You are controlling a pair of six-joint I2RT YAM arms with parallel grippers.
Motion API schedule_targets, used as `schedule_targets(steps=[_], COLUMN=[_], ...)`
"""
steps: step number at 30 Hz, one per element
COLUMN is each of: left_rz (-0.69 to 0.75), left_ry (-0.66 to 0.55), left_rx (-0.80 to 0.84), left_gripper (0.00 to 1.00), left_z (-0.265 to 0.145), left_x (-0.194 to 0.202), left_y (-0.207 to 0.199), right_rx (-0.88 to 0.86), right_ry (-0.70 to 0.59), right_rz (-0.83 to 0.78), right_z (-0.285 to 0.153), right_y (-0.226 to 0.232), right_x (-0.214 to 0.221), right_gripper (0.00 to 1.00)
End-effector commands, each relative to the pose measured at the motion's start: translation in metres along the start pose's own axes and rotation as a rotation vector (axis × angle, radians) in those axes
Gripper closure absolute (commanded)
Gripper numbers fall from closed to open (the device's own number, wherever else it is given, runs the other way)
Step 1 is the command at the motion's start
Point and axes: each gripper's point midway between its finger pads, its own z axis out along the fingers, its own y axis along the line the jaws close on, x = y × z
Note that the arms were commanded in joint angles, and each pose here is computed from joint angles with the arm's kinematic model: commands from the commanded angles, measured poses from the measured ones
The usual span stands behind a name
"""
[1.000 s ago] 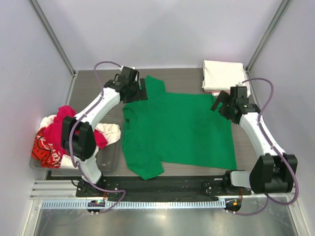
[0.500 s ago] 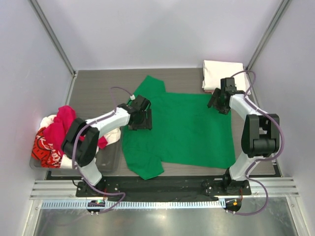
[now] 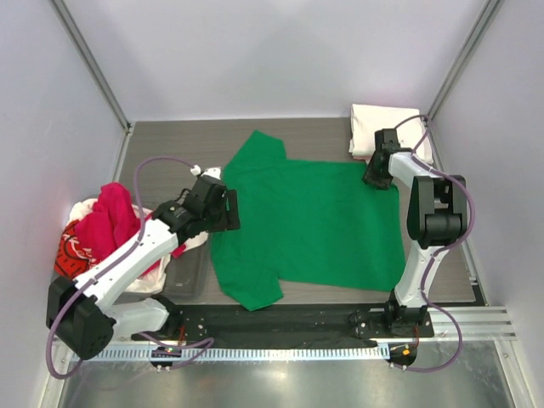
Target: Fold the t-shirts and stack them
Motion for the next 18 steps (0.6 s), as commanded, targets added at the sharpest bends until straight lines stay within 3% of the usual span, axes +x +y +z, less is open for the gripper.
schedule_targets(steps=[1, 5, 13, 16, 18], left_rz=[0.037, 0.051, 0.052, 0.056, 0.056], left_ry=[-0.006, -0.059, -0.081, -0.083, -0.084], left_rx=[-0.054, -0.079, -0.092, -0.089, -0.09], left_gripper=[0.26, 0.26, 0.26, 0.26, 0.26], left_z=[-0.019, -0.027, -0.031, -0.031, -0.032], left_x=[0.004, 0.004, 0.001, 0.0, 0.0], left_y=[0.019, 0.033, 0.036, 0.035, 0.036], right_rx=[-0.001, -0.002, 0.014, 0.017, 0.016], right_ry=[-0.084, -0.066, -0.056, -0.06, -0.057], right_rz=[0.004, 0.007, 0.004, -0.001, -0.003], right_z=[-0.002, 0.008, 0.015, 0.016, 0.017], right_y=[0.008, 0.011, 0.009, 0.009, 0.009], right_x=[-0.032, -0.028, -0.025, -0.026, -0.026], right_gripper=[0.56, 0.67, 0.69, 0.79, 0.92])
